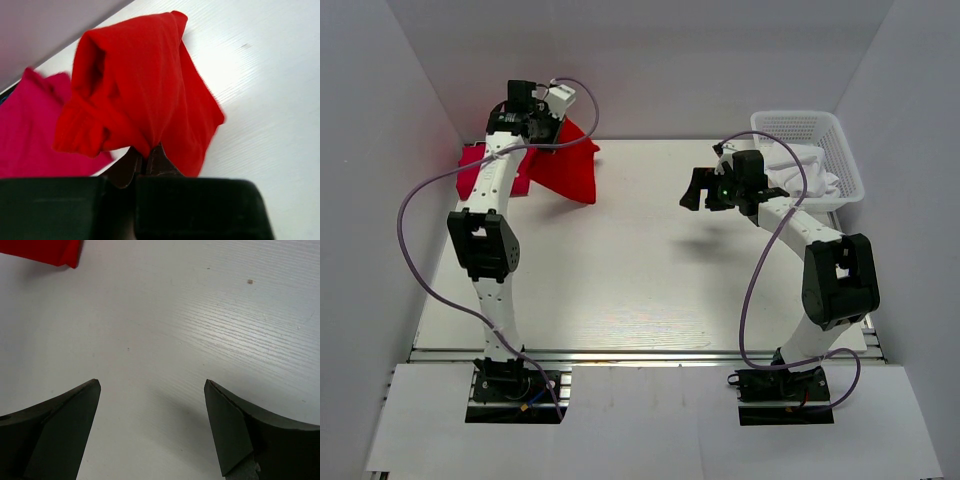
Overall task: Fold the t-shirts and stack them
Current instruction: Put the neatly folded tshirt into the corner of the board with the left arm
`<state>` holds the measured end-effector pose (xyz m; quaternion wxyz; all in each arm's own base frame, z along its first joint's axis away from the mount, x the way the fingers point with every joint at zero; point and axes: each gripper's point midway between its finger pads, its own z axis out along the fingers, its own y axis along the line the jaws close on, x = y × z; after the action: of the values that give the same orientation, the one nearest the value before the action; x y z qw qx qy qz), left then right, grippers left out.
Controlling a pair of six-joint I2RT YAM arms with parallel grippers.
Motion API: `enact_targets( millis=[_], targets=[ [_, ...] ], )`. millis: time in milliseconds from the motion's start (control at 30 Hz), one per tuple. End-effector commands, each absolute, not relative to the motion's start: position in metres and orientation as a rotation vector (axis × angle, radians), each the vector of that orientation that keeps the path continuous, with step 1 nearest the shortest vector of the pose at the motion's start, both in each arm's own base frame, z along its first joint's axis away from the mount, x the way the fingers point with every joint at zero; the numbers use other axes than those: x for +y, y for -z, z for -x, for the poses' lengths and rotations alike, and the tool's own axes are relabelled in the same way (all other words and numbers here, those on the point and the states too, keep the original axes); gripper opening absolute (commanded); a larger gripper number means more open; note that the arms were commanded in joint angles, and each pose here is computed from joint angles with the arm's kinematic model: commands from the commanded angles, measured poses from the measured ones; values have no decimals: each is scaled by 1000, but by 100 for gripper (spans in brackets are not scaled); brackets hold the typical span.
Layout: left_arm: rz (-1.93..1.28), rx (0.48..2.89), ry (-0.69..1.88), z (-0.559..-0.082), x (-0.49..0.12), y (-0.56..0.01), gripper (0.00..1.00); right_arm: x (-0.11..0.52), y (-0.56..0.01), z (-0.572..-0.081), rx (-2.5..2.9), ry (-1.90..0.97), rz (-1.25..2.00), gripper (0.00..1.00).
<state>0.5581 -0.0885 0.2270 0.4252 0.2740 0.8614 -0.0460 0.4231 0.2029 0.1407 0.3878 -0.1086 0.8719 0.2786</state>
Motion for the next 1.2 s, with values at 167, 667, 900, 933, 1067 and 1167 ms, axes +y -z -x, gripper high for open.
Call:
enact_targets(
  millis=[167,667,900,933,1067,1167],
  targets=[
    [-661,2143,-153,-580,-8,-236,0,202,-168,-431,2152,-694,267,90],
    [-444,2095,-379,-605,96,-248,0,205,-161,-437,2179,-699,244,90],
    [-395,2045,-442,-610,125,-264,0,213,-165,-443,2167,-734,253,90],
    [-389,2016,-439,-613,130,-270,0,213,-164,-444,2169,-738,249,90],
    [-348,2000,-470,-619,155,-265,0,218,-162,-447,2169,-762,251,90],
    [-356,2019,-448,-624,158,-244,0,218,-160,-447,2173,-768,249,90]
  ],
)
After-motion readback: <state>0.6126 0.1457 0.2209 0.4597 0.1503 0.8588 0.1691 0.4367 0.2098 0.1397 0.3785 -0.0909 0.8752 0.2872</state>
